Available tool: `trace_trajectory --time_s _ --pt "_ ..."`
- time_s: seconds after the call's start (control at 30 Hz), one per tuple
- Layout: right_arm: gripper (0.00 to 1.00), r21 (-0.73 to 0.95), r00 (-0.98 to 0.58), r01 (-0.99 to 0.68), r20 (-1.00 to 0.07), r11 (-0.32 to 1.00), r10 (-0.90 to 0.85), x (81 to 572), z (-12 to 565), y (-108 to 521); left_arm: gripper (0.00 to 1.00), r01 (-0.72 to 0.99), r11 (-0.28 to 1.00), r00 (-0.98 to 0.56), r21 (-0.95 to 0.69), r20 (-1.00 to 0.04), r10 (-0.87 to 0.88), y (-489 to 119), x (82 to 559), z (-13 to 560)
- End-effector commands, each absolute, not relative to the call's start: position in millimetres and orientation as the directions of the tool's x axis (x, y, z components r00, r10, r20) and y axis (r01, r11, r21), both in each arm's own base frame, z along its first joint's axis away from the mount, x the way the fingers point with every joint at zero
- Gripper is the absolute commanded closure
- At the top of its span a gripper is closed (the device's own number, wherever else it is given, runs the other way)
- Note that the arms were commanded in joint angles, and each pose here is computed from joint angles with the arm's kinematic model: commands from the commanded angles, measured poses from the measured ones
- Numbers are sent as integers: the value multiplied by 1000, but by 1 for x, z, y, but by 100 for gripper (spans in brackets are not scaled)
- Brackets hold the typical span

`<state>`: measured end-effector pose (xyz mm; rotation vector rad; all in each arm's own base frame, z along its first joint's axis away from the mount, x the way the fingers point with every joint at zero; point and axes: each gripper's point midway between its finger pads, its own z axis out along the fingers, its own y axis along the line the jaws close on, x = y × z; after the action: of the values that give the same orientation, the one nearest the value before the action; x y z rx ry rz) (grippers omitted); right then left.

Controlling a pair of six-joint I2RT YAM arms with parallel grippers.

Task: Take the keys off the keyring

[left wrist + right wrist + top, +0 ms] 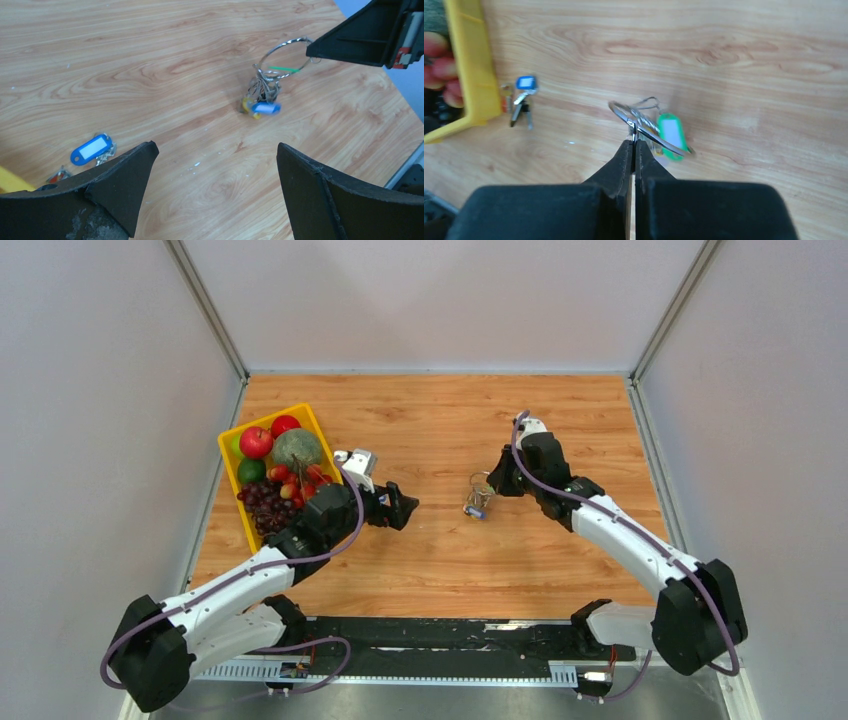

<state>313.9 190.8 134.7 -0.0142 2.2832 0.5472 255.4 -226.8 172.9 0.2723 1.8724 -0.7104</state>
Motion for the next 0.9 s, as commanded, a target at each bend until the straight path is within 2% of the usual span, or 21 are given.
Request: trace_trajectory --time_s 0.0,0.3,0.47,0.6,0.77,0.87 --pt "100 415 -575 -358 -804 836 152 317 208 211 0 588 725 -342 -360 -922 -181 -245 255 199" --pt "100 415 -434 -548 -883 726 178 306 305 229 0 717 636 -214 -286 -958 -189 -258 246 224" --pt "100 412 -375 -627 -904 660 208 298 355 238 0 735 644 -133 -212 -976 -170 -256 248 224" --pt "100 411 -348 -677 -910 610 227 291 385 244 0 746 647 -61 -161 -983 -173 -254 250 227" --pt "100 402 -326 -734 -916 547 236 279 413 251 0 814 579 60 -55 -982 -178 -266 242 241" --pt "100 389 -314 -767 -921 510 230 271 424 254 5 840 543 113 2 -979 -170 -273 239 247"
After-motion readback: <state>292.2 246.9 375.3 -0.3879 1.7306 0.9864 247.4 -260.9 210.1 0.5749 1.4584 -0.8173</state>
